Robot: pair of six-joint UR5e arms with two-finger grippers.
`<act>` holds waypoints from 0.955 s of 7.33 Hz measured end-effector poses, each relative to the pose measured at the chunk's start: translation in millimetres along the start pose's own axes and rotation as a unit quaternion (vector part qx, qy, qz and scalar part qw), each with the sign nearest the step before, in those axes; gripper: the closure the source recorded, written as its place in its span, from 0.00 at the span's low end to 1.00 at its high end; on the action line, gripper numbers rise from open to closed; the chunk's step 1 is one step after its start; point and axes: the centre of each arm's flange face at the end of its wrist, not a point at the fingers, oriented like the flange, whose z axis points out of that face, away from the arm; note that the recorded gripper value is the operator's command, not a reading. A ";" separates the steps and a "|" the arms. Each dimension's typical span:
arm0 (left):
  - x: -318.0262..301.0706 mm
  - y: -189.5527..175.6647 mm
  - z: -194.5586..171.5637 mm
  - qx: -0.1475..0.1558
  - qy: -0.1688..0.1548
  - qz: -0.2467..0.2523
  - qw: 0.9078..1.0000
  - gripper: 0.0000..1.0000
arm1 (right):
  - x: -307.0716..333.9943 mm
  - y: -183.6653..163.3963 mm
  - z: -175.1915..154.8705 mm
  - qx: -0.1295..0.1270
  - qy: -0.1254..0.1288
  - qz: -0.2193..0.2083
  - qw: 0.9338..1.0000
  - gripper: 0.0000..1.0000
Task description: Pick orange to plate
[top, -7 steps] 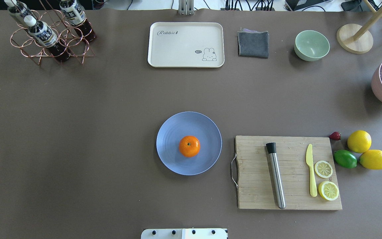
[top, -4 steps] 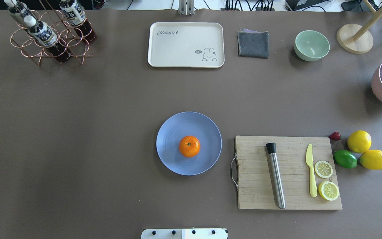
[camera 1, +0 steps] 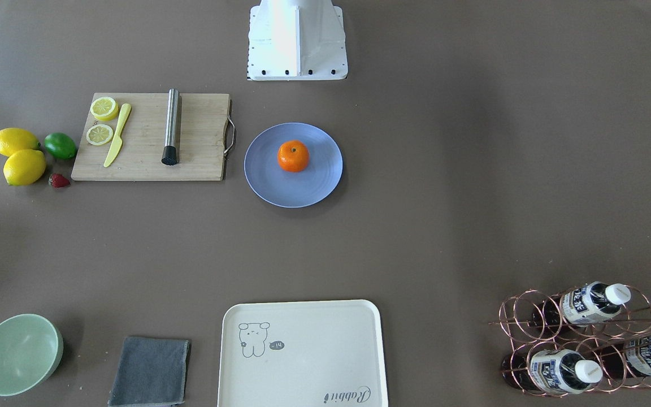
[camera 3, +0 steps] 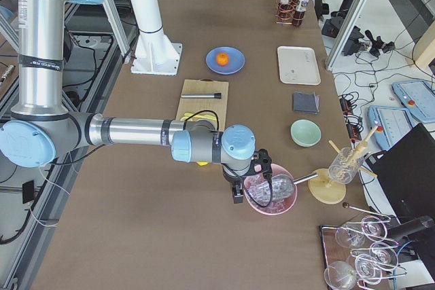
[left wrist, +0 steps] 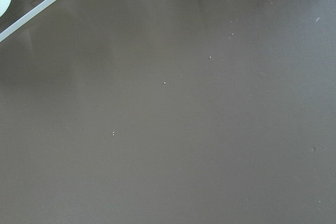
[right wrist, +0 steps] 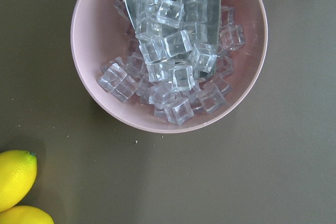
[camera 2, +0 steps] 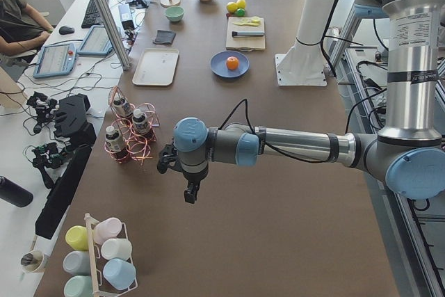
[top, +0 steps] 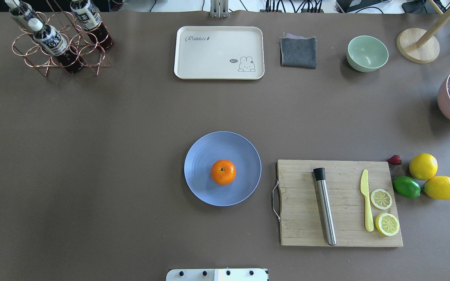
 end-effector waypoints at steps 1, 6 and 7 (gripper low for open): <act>0.0 0.2 -0.1 0.000 -0.001 0.000 1.000 0.03 | 0.9 0.2 0.7 -0.001 0.001 0.001 1.000 0.00; 0.5 -0.2 -1.5 0.001 -0.002 -0.001 1.000 0.03 | 3.9 0.4 3.8 -0.003 0.000 0.002 1.000 0.00; 0.8 -1.0 -1.8 0.002 -0.002 0.000 1.000 0.03 | 3.8 0.0 3.9 -0.003 -0.001 0.002 1.000 0.00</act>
